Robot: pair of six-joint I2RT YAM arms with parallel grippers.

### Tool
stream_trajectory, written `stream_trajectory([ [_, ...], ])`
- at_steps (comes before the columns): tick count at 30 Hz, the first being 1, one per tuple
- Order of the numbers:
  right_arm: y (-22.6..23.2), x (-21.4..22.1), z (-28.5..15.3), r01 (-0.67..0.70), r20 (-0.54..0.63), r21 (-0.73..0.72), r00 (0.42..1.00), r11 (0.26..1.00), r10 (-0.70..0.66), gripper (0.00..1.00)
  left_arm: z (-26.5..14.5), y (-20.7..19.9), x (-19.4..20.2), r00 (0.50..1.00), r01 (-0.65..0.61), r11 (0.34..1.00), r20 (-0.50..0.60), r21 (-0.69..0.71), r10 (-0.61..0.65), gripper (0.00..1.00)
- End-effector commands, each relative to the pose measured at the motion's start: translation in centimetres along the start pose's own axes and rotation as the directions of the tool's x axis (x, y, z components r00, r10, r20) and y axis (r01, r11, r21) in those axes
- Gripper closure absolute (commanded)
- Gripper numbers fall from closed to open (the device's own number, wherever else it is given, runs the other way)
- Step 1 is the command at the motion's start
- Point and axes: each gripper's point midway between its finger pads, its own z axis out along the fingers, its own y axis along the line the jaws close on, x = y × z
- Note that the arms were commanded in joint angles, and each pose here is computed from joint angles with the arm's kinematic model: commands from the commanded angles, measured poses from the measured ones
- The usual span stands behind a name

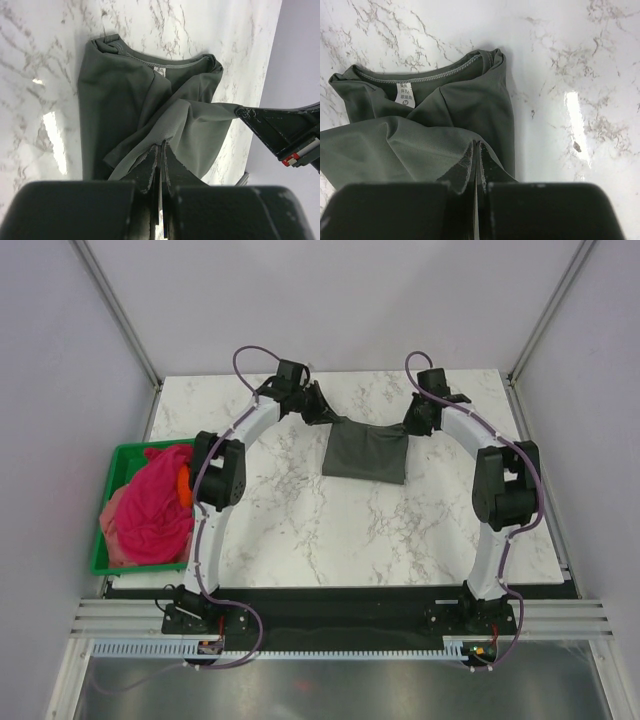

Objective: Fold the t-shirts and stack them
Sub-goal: Fold the tshirt

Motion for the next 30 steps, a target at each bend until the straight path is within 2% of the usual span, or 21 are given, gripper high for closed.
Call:
stream_trajectory([
  [1,1.3,-3.4,-0.6,0.035,0.091,-0.040,0.995,0.999,-0.031,1.00,-0.3,-2.8,-1.2,0.997,-0.080,0.991,-0.001,0.108,0.080,0.98],
  [7,1.3,-3.2,-2.6,0.039,0.098,-0.051,0.995,0.998,-0.034,1.00,-1.9,-2.1,-1.0,0.998,-0.060,0.997,0.036,0.041,0.058,0.98],
  [11,1.2,-4.1,-5.3,0.019,0.122,-0.040,0.992,0.999,-0.014,1.00,-4.7,-5.7,-1.3,0.996,-0.079,0.991,0.054,0.110,0.073,0.98],
  [14,1.9,-5.6,-6.7,-0.013,0.154,-0.082,0.988,0.997,0.026,1.00,-6.7,-7.2,-3.0,0.987,-0.093,0.991,0.137,0.094,0.079,0.98],
  [16,2.1,-6.1,-5.9,-0.013,0.158,-0.082,0.987,0.997,0.026,1.00,-6.7,-8.1,-4.7,0.978,-0.124,0.987,0.182,0.104,0.104,0.98],
  [21,2.8,-8.3,-3.4,-0.040,0.189,-0.127,0.980,0.991,0.064,1.00,-3.3,-7.8,-7.4,0.964,-0.180,0.975,0.220,0.131,0.148,0.98],
  [25,2.4,-9.7,0.0,-0.060,0.217,-0.131,0.972,0.990,0.087,1.00,1.1,-5.4,-9.4,0.965,-0.146,0.972,0.243,0.185,0.099,0.98],
  [26,2.1,-9.9,0.8,-0.066,0.215,-0.127,0.972,0.990,0.092,1.00,1.3,-5.8,-10.3,0.959,-0.150,0.965,0.270,0.215,0.089,0.96],
  [27,1.8,-10.3,2.3,-0.075,0.212,-0.121,0.972,0.990,0.100,1.00,3.3,-4.0,-10.2,0.962,-0.128,0.967,0.265,0.219,0.068,0.95],
  [28,1.1,-10.7,3.0,-0.099,0.214,-0.114,0.969,0.989,0.122,1.00,3.8,-3.8,-10.7,0.959,-0.107,0.965,0.281,0.240,0.037,0.89],
  [29,0.6,-10.7,4.4,-0.113,0.203,-0.106,0.970,0.988,0.133,1.00,4.2,-4.3,-11.8,0.940,-0.144,0.949,0.340,0.279,0.042,0.87],
  [30,0.3,-10.8,4.9,-0.122,0.203,-0.102,0.969,0.987,0.141,1.00,5.4,-3.2,-11.9,0.938,-0.131,0.948,0.345,0.291,0.023,0.86],
])
